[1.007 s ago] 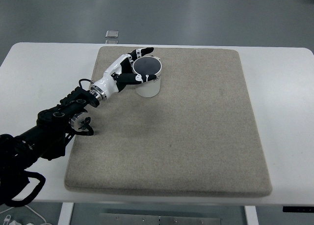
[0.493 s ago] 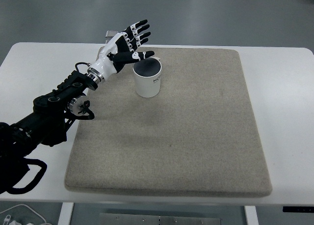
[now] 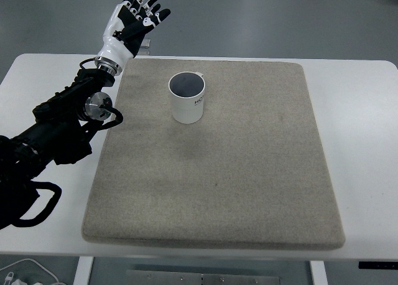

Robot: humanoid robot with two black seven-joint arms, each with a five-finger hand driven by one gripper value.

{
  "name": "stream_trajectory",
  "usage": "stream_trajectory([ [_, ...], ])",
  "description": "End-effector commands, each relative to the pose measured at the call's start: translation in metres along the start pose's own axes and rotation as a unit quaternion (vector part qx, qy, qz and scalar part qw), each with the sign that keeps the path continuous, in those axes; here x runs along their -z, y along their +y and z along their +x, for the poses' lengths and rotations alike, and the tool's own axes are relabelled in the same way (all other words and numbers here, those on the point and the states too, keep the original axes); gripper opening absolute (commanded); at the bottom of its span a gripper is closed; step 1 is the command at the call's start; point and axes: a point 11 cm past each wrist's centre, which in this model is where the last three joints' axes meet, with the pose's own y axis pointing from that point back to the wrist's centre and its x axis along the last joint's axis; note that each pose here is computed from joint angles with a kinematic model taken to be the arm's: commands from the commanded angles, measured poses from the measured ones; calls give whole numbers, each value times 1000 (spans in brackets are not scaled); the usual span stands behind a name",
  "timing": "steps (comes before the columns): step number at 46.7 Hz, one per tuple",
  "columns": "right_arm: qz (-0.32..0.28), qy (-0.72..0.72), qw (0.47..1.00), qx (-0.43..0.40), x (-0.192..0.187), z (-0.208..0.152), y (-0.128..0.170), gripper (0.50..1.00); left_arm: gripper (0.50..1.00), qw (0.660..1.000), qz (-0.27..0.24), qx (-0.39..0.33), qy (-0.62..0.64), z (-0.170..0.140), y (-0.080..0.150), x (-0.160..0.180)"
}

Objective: Flip white cup upright

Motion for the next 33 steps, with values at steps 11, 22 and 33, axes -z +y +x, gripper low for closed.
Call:
stream_trajectory([
  [11, 0, 0, 1000, 0, 0, 0, 0, 930, 994, 996, 20, -64, 53, 14, -1, 3],
  [22, 1, 0, 1000, 1, 1, 0, 0, 930, 994, 981, 133, -111, 85, 27, 4, 25],
  [33, 1, 0, 1000, 1, 1, 0, 0, 930, 994, 965, 159, -149, 146, 43, 9, 27],
])
